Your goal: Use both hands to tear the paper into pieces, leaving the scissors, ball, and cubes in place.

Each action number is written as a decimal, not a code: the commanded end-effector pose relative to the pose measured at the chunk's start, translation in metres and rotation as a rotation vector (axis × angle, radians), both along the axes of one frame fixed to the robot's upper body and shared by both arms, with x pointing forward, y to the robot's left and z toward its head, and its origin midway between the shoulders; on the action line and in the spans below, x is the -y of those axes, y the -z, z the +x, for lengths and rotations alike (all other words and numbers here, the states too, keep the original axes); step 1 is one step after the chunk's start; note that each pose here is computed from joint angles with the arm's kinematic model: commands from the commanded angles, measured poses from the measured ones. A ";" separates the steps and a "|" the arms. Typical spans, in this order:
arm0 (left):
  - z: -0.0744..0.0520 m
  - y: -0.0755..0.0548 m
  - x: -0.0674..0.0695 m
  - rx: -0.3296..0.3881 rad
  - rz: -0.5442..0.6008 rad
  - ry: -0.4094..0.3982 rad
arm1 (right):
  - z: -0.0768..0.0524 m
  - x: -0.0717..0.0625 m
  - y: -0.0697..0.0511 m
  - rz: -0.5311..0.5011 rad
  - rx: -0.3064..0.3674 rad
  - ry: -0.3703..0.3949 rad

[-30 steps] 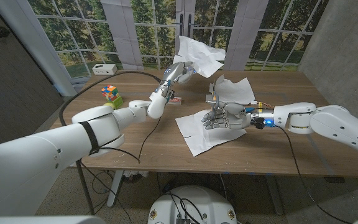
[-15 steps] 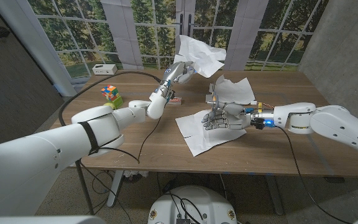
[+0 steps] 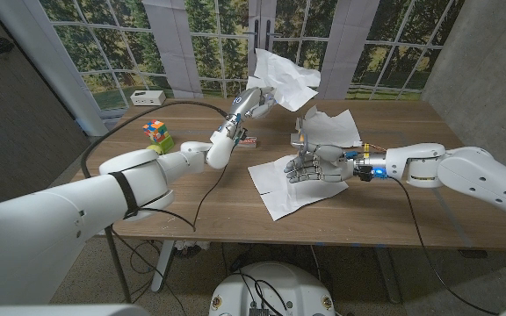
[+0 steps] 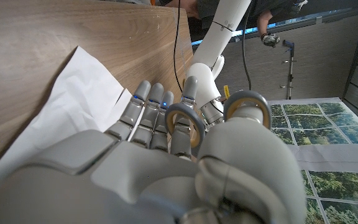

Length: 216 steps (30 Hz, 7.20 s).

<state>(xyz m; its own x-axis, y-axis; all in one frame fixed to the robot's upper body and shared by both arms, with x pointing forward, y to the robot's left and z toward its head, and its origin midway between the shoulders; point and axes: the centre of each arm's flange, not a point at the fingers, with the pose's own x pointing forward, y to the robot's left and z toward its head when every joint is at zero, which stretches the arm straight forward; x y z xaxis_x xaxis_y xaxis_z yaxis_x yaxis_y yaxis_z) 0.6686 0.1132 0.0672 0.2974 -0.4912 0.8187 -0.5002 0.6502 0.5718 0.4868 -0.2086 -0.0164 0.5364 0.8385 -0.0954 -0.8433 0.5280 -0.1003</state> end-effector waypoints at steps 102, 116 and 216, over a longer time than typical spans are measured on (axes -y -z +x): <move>-0.004 0.012 0.006 -0.006 0.067 0.035 | 0.000 -0.006 -0.009 -0.113 0.030 -0.033; -0.004 0.020 0.009 -0.029 0.078 0.053 | 0.000 -0.006 -0.009 -0.113 0.041 -0.038; -0.013 0.025 0.012 -0.021 0.099 0.111 | 0.006 -0.010 -0.005 -0.113 0.010 -0.030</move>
